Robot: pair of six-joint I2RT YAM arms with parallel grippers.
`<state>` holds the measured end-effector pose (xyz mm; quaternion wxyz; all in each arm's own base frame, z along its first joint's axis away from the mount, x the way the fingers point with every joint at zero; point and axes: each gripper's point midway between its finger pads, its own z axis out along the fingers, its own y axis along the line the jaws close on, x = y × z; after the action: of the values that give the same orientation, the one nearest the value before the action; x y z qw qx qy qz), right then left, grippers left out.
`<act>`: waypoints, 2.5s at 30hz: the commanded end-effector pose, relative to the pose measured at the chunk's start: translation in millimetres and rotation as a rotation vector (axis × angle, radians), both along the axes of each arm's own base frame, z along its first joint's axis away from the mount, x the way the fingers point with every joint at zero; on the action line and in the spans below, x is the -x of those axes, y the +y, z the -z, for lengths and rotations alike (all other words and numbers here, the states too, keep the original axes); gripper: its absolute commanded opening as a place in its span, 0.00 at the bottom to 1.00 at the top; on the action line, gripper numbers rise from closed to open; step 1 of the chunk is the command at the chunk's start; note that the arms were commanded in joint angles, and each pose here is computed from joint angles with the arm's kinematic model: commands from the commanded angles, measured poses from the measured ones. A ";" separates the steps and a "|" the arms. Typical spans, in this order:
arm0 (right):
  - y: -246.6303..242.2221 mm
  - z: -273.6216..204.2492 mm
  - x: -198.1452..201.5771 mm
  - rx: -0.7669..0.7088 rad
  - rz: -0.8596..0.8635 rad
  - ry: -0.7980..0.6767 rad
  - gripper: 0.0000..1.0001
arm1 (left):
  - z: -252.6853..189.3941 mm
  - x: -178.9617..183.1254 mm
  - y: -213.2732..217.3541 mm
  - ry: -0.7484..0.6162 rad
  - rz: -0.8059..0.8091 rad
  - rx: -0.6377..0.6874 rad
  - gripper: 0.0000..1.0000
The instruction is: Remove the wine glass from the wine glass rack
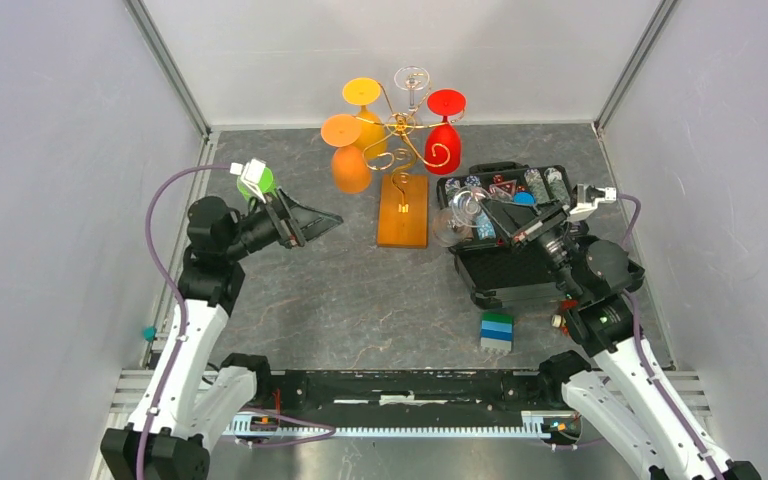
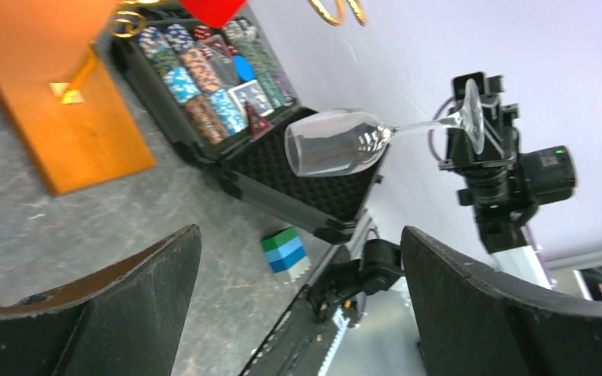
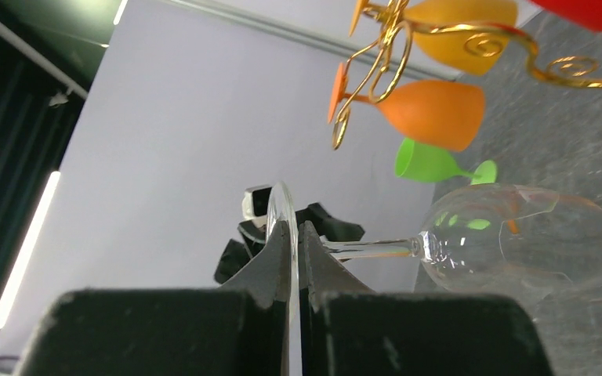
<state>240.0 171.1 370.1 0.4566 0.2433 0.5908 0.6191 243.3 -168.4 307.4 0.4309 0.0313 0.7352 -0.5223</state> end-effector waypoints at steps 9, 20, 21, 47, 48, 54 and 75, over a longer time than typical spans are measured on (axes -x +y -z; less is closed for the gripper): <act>19.6 -41.0 44.5 -0.302 -0.313 -0.078 0.00 | -24.2 15.1 -58.1 0.120 0.094 0.356 1.00; 32.5 -30.9 43.6 -0.316 -0.378 -0.020 0.00 | -80.2 66.5 -97.1 -0.544 0.312 0.038 0.90; 34.1 -30.9 43.3 -0.311 -0.380 -0.017 0.01 | -84.8 66.3 -99.4 -0.609 0.318 0.003 0.88; 61.6 -39.1 44.8 -0.286 -0.437 -0.017 0.01 | -40.8 71.0 -176.6 -1.010 0.680 -0.274 0.69; 62.3 -38.0 44.6 -0.284 -0.439 -0.016 0.01 | -41.4 69.5 -176.7 -1.010 0.670 -0.276 0.66; 62.7 -38.6 44.3 -0.283 -0.435 -0.019 0.01 | -40.0 64.1 -178.6 -0.985 0.646 -0.280 0.45; 65.4 -33.8 41.6 -0.260 -0.425 -0.029 0.06 | -52.0 59.0 -176.5 -0.974 0.575 -0.264 0.02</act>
<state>204.6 242.4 362.1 0.2543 0.1926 0.5810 0.7488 186.1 -344.0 328.8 0.5168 0.5355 0.5006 -0.4422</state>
